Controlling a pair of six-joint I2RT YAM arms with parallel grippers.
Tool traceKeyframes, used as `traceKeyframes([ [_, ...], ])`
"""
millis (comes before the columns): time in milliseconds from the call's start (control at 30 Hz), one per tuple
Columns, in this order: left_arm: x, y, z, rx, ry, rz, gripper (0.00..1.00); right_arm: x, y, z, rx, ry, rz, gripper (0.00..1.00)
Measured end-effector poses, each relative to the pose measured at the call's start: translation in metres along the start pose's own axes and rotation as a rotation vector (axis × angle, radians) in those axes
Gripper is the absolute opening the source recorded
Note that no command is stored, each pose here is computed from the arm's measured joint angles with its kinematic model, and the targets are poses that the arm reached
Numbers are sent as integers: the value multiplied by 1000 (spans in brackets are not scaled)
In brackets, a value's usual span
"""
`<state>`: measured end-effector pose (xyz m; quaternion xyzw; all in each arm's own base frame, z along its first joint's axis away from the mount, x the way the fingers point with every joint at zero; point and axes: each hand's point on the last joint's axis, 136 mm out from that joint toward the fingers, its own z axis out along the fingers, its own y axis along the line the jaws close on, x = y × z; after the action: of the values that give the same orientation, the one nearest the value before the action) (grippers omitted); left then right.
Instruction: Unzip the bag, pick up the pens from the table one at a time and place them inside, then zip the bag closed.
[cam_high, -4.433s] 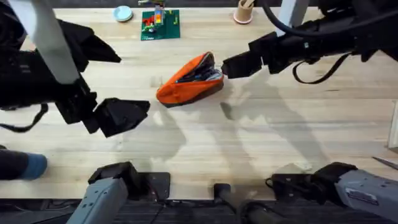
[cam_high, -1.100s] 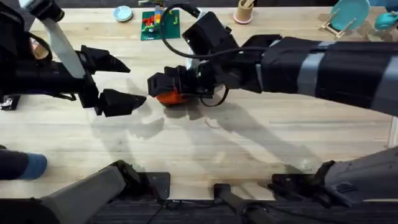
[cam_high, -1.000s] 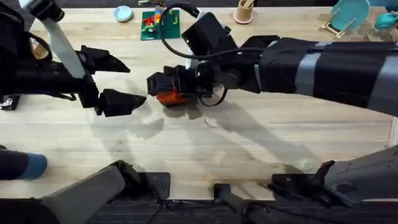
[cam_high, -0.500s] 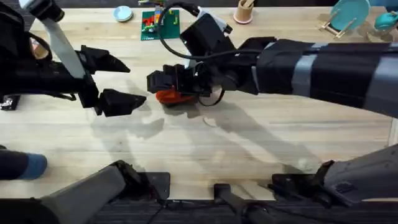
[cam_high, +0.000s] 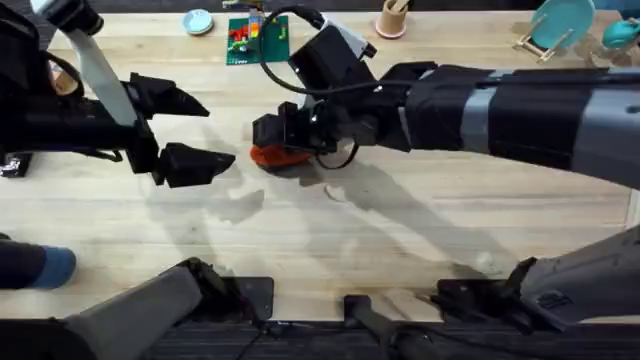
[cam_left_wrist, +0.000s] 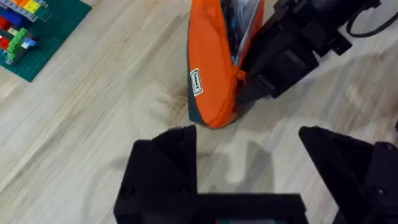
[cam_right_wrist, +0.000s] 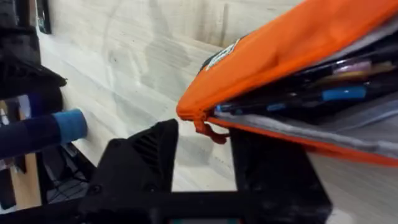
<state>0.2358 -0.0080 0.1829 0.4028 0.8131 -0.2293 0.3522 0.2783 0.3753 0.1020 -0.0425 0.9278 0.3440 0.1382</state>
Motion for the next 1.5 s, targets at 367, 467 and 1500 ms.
traceKeyframes([
  [367, 0, 0, 0, 0, 0, 0, 994, 0, 0, 0, -2, 0, 0, 34],
  [467, 0, 0, 0, 0, 0, 0, 994, 0, 1, 0, -2, 0, 0, 32],
  [1500, 0, 0, 0, 0, 0, 1, 993, -45, 39, -14, -238, -96, 57, 31],
])
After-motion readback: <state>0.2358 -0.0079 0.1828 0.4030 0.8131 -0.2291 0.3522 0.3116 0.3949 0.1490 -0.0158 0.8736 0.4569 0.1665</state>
